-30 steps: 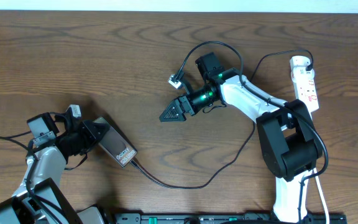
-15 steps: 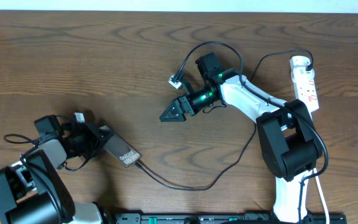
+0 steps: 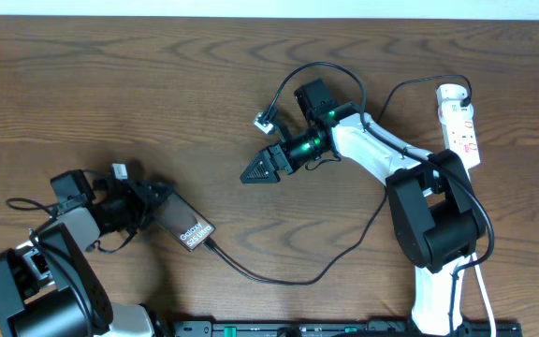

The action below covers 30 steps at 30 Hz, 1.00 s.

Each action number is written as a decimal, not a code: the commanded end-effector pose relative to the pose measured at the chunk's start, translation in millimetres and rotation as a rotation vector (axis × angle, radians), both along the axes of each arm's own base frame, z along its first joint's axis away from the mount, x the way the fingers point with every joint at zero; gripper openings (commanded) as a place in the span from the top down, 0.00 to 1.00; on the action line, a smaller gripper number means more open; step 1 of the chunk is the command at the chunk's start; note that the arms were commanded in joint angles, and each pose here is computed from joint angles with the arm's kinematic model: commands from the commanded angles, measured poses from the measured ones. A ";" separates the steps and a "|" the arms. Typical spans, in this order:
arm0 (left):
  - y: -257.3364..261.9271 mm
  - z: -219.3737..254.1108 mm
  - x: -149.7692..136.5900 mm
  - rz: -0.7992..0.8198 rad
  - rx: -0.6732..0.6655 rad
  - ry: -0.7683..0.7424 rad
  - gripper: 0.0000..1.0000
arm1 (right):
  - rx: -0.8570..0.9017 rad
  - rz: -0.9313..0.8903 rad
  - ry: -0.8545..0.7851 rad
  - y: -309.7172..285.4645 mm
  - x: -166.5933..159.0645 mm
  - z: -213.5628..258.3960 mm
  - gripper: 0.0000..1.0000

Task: Plug charger to phone and switch on socket
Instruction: 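Lower the phone flat onto the table with the left gripper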

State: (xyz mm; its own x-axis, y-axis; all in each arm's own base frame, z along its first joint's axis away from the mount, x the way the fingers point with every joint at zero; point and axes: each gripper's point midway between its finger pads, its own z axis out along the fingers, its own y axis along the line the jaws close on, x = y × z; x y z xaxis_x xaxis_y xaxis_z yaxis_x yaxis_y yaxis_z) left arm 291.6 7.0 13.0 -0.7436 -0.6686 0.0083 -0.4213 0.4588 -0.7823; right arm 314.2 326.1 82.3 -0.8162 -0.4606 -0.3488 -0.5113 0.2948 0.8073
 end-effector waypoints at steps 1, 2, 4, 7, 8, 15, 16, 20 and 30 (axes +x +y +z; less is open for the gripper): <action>10.3 -24.4 -12.9 0.026 0.082 0.096 0.47 | 0.011 0.006 -0.013 3.2 0.9 6.6 0.01; 10.2 -24.5 -13.1 0.026 0.082 0.097 0.44 | 0.011 0.006 -0.013 3.2 0.9 6.6 0.01; 10.0 -24.7 -13.7 0.026 0.080 0.101 0.36 | 0.011 0.006 -0.013 3.2 0.9 6.6 0.01; 8.5 -25.4 -16.5 0.025 0.073 0.115 0.23 | 0.011 0.006 -0.013 3.2 0.9 6.6 0.01; 7.8 -25.7 -17.8 0.025 0.069 0.122 0.20 | 0.011 0.006 -0.013 3.2 0.9 6.6 0.01; 14.7 -36.9 -32.8 0.066 0.108 0.248 0.14 | 0.011 0.006 -0.013 3.2 0.9 6.6 0.01; 15.6 -38.3 -35.8 0.068 0.115 0.269 0.14 | 0.011 0.006 -0.014 3.2 1.0 6.6 0.01; 21.7 -43.4 -44.5 0.095 0.147 0.345 0.13 | 0.011 0.006 -0.013 3.2 0.9 6.5 0.01; 36.8 -48.2 -63.0 0.150 0.223 0.503 0.13 | 0.011 0.006 -0.014 3.2 1.0 6.6 0.01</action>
